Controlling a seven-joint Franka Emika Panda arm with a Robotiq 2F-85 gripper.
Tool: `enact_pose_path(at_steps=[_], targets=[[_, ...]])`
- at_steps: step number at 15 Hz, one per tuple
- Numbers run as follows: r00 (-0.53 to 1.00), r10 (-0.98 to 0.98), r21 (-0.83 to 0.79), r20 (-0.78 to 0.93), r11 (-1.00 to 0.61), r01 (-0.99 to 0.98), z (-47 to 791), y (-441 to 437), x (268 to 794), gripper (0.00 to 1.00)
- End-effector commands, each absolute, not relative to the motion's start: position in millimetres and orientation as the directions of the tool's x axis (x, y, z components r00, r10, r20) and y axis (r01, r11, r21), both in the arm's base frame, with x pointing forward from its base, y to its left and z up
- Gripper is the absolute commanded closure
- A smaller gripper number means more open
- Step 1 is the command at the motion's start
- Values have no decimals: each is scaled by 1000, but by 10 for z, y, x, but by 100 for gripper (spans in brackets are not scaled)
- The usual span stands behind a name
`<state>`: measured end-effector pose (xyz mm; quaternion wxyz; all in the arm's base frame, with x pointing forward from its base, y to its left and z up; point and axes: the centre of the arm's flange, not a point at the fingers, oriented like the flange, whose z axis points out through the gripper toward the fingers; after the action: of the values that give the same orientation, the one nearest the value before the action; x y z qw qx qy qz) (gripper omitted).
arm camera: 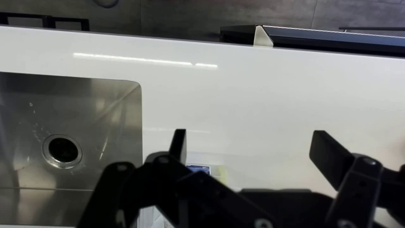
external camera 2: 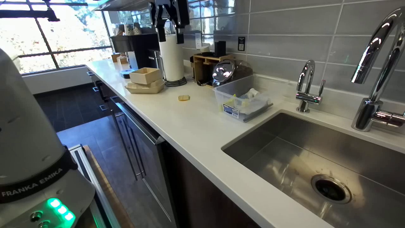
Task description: Push the left faucet head to the right
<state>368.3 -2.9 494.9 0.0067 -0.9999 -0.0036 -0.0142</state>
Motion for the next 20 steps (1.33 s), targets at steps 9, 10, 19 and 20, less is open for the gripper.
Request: enact_pose_path(at_steps=[9, 10, 19, 20], targets=[[999, 3, -73, 32, -997, 5, 4831, -22, 4171, 0], [999, 2, -77, 47, -997, 6, 4812, -5, 4317, 0], [959, -233, -97, 164, -971, -219, 4732, -670, 5387, 0], [952, -260, -100, 159, -964, -247, 4718, -798, 5466, 0]])
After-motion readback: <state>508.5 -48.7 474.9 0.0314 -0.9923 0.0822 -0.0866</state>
